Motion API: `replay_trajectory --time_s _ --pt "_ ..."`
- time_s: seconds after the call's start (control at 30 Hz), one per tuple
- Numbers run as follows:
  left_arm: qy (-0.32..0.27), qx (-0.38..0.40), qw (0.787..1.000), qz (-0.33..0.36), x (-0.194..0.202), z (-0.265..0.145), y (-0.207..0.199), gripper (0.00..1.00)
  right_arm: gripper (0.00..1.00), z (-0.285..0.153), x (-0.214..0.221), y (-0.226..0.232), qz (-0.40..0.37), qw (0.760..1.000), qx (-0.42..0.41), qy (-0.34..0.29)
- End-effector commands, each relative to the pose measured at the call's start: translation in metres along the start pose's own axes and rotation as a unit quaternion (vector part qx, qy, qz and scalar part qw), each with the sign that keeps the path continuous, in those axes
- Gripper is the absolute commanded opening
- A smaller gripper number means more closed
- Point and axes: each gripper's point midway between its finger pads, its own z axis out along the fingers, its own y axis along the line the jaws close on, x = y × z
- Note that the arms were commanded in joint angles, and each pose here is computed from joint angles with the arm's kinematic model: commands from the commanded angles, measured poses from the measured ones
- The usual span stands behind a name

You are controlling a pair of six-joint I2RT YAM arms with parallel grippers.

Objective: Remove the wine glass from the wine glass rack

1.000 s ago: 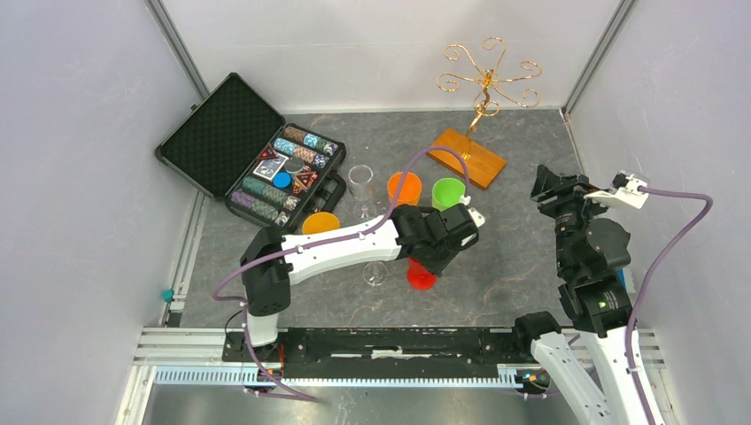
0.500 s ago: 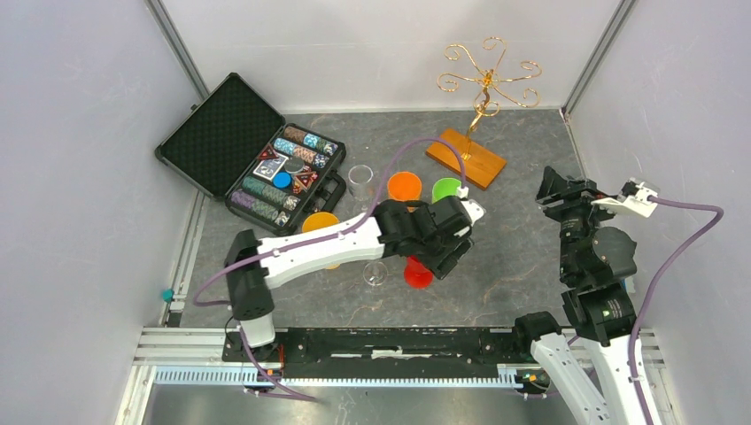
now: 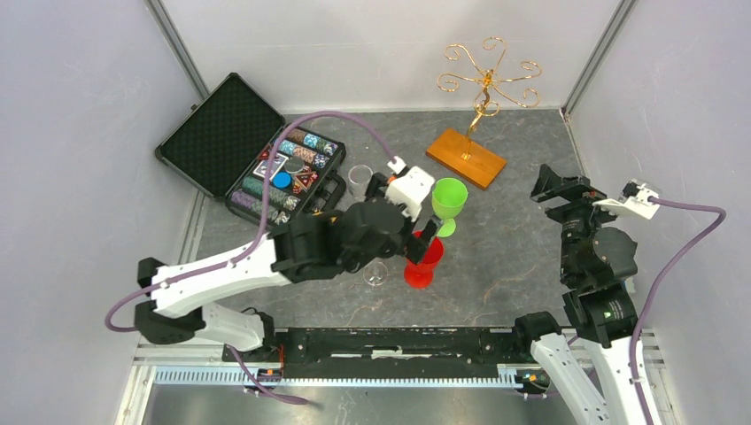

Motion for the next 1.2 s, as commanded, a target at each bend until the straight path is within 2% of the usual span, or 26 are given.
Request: replay_trajectory --time_s 0.0,0.03,0.17,0.27,0.43,0.57,0.77,0.93,1.17 --pt "-0.076 -0.073 0.994 0.018 -0.019 -0.026 0.037 1.00 0.92 -0.005 -0.034 -0.001 -0.009 0.999 0.015 -0.045" --pt "-0.074 -0.050 0.996 0.033 -0.019 -0.033 0.034 1.00 0.93 -0.005 -0.036 -0.003 -0.015 0.998 0.021 -0.049" --pt "-0.097 -0.056 0.993 0.024 -0.017 -0.065 0.059 1.00 0.98 -0.007 -0.040 -0.014 -0.041 0.997 0.044 -0.058" --pt "-0.098 -0.051 0.992 0.054 0.000 -0.085 0.075 1.00 0.98 -0.009 -0.039 -0.023 -0.067 0.994 0.061 -0.057" --pt "-0.069 -0.207 0.976 0.013 0.020 -0.122 0.143 1.00 0.98 -0.013 -0.023 -0.051 -0.099 0.987 0.116 -0.043" --pt "-0.081 -0.259 0.962 -0.012 0.026 -0.146 0.171 1.00 0.98 -0.021 -0.027 -0.069 -0.112 0.980 0.156 -0.054" --pt "-0.132 -0.267 0.952 -0.075 0.027 -0.182 0.198 1.00 0.98 -0.044 -0.055 -0.090 -0.121 0.964 0.215 -0.095" --pt "-0.171 -0.258 0.943 -0.120 0.031 -0.211 0.218 1.00 0.98 -0.057 -0.069 -0.097 -0.113 0.959 0.229 -0.123" --pt "-0.181 -0.244 0.944 -0.131 0.034 -0.219 0.221 1.00 0.98 -0.054 -0.070 -0.093 -0.107 0.962 0.220 -0.121"
